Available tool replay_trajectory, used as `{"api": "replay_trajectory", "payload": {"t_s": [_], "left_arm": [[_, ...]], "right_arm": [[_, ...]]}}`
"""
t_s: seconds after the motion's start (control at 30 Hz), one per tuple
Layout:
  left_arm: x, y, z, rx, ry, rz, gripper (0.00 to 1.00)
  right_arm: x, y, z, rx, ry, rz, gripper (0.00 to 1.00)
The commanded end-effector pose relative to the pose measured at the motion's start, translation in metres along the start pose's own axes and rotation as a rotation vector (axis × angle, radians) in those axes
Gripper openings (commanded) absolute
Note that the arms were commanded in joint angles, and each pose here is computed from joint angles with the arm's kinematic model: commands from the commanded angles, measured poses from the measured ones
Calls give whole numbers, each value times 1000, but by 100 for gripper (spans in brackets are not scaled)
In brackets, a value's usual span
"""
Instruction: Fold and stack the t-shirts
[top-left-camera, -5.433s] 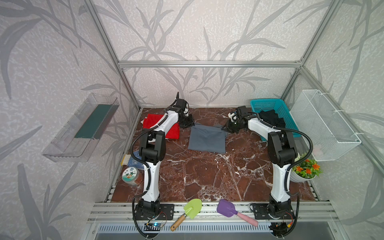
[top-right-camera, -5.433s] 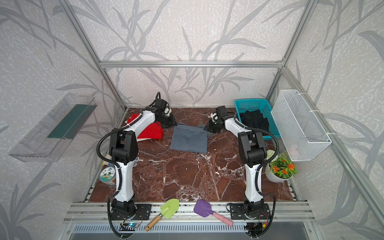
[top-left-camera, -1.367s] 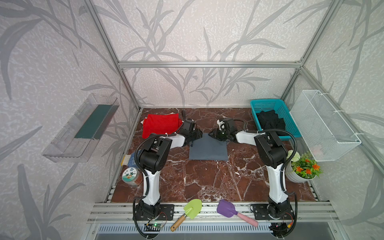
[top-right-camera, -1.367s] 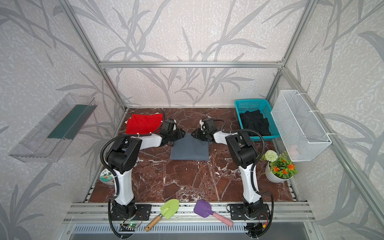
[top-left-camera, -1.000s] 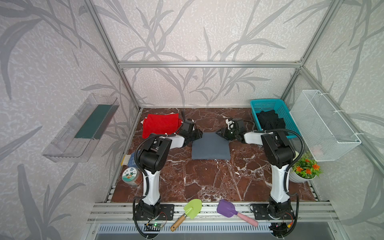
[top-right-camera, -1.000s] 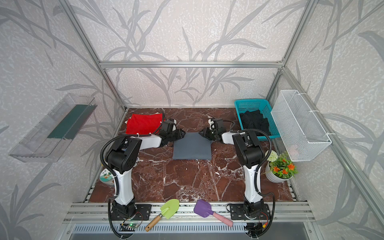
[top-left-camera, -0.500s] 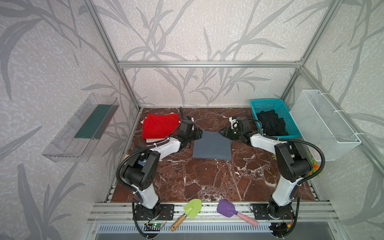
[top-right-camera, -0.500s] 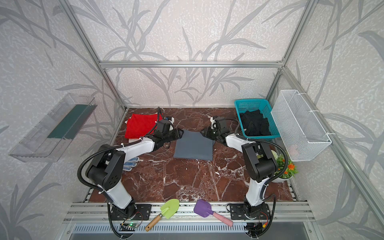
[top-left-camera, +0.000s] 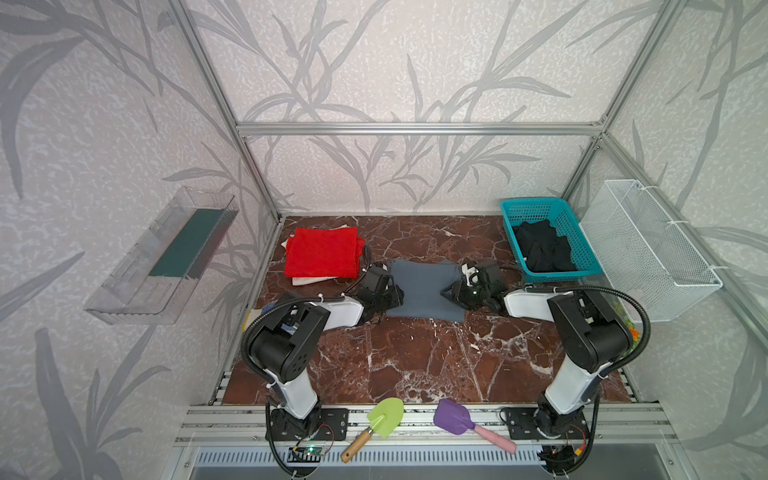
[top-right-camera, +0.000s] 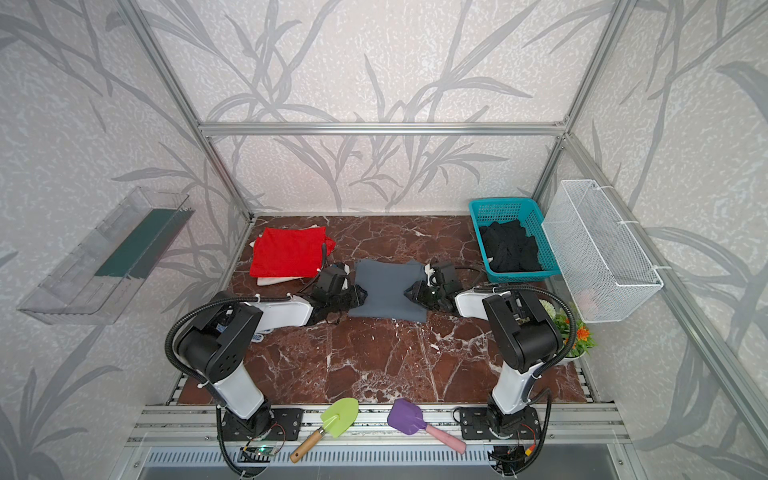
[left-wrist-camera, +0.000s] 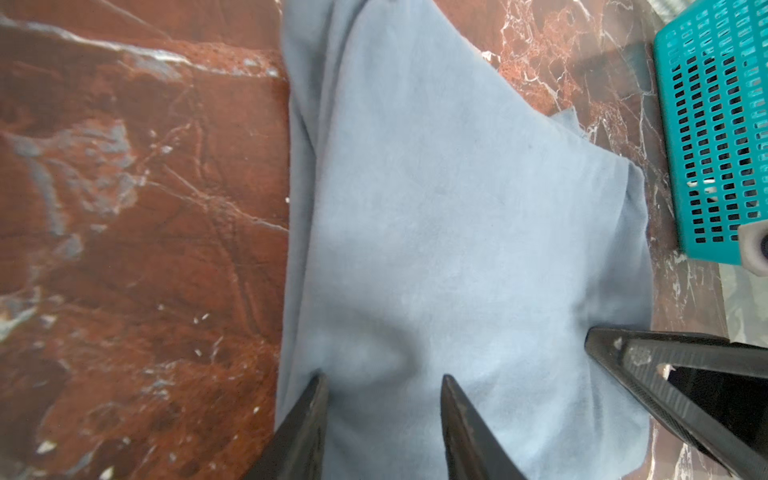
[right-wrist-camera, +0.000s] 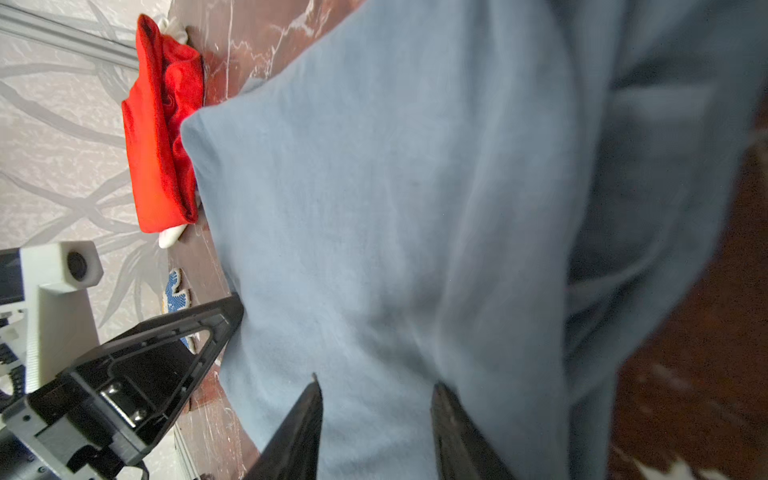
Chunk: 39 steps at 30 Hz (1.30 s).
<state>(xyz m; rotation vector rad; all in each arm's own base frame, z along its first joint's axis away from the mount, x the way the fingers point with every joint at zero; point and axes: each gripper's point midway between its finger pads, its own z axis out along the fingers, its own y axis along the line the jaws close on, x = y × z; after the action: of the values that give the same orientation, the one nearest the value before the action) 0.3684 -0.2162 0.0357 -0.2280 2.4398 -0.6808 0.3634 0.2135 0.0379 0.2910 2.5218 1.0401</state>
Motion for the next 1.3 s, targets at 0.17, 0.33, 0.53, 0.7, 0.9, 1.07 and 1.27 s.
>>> {"api": "replay_trajectory", "payload": {"t_s": [0.17,0.33,0.53,0.7,0.9,1.07,1.27], "left_arm": [[7,16,-16,-47,-7,2,45],[1,-15,-43,-15,-29,68,45],[22,-70,-38,146,35,67,46],[41,-105,-14,226,94,74,46],[56,-112,9,260,146,51,46],[72,-97,17,224,191,66,46],[79,-53,5,146,188,53,46]], "right_arm": [[-7,-6,-35,62,-45,-42,45],[-2,23,-56,23,-47,-80,45],[29,44,-47,-61,-2,-56,46],[42,25,-30,-56,33,-1,46],[54,-7,-26,48,72,43,46],[60,-33,-31,107,102,87,46],[62,-49,-34,130,126,102,46]]}}
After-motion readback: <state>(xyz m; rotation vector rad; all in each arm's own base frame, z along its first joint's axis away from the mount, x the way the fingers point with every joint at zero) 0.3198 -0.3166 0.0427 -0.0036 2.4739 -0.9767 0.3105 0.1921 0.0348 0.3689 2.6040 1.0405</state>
